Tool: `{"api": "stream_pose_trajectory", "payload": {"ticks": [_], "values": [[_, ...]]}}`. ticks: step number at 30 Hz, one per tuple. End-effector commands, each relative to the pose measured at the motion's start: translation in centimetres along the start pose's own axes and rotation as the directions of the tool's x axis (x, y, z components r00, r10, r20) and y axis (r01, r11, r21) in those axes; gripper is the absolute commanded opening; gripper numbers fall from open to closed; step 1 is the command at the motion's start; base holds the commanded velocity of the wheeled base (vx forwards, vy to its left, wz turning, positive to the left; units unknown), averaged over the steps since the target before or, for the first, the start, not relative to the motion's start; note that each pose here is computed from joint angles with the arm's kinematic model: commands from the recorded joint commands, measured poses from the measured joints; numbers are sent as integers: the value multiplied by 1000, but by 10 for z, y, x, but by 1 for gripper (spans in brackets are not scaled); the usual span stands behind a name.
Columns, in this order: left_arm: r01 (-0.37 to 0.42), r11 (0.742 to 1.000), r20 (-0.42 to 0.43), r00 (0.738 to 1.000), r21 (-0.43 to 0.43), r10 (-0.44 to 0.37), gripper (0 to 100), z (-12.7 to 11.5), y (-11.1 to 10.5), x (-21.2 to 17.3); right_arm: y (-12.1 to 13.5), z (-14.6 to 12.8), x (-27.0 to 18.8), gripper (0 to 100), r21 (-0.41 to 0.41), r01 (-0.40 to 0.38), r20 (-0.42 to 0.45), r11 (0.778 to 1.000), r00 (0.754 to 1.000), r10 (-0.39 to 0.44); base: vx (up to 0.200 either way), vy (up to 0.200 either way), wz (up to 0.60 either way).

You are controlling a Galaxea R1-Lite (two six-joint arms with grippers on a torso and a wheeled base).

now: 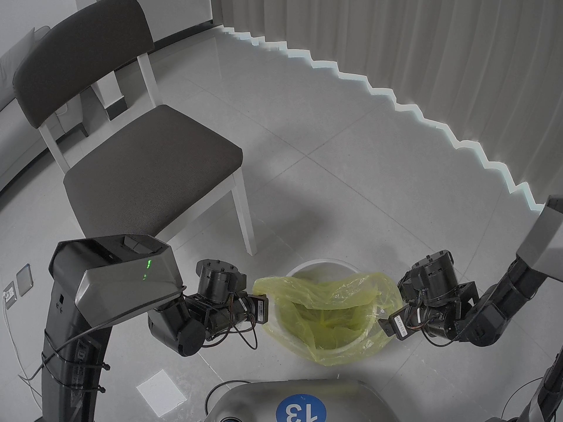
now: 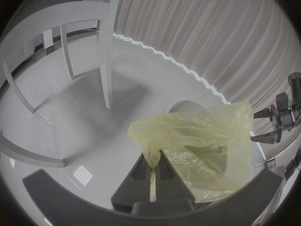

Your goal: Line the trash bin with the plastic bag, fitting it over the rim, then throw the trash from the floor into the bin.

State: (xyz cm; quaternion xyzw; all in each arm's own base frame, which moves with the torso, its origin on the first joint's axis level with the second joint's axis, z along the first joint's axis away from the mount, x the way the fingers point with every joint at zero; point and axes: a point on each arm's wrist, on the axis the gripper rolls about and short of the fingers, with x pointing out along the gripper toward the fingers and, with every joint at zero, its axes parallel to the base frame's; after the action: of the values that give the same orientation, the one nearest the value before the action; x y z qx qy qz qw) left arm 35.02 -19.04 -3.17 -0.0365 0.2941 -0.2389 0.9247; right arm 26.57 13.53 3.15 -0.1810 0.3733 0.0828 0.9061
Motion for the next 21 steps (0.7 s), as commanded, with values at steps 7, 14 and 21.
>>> {"api": "stream_pose_trajectory", "payload": {"ticks": [7, 14, 21], "values": [[-10, 1000, -16, 1000, -2, 10, 100, -5, 3, 1, -7, 7, -52, 100, 23, -24, 135, 999, 991, 21, 0, 0, 0], [-84, 996, -36, 996, 43, 86, 100, -10, 21, -8, -22, 9, -93, 100, 65, -38, 249, 997, 968, 21, 0, 0, 0], [-102, 990, 35, 994, 99, 99, 100, 10, 21, -33, -33, 7, -111, 100, 102, -84, 307, 991, 950, 49, 0, 0, 0]]}}
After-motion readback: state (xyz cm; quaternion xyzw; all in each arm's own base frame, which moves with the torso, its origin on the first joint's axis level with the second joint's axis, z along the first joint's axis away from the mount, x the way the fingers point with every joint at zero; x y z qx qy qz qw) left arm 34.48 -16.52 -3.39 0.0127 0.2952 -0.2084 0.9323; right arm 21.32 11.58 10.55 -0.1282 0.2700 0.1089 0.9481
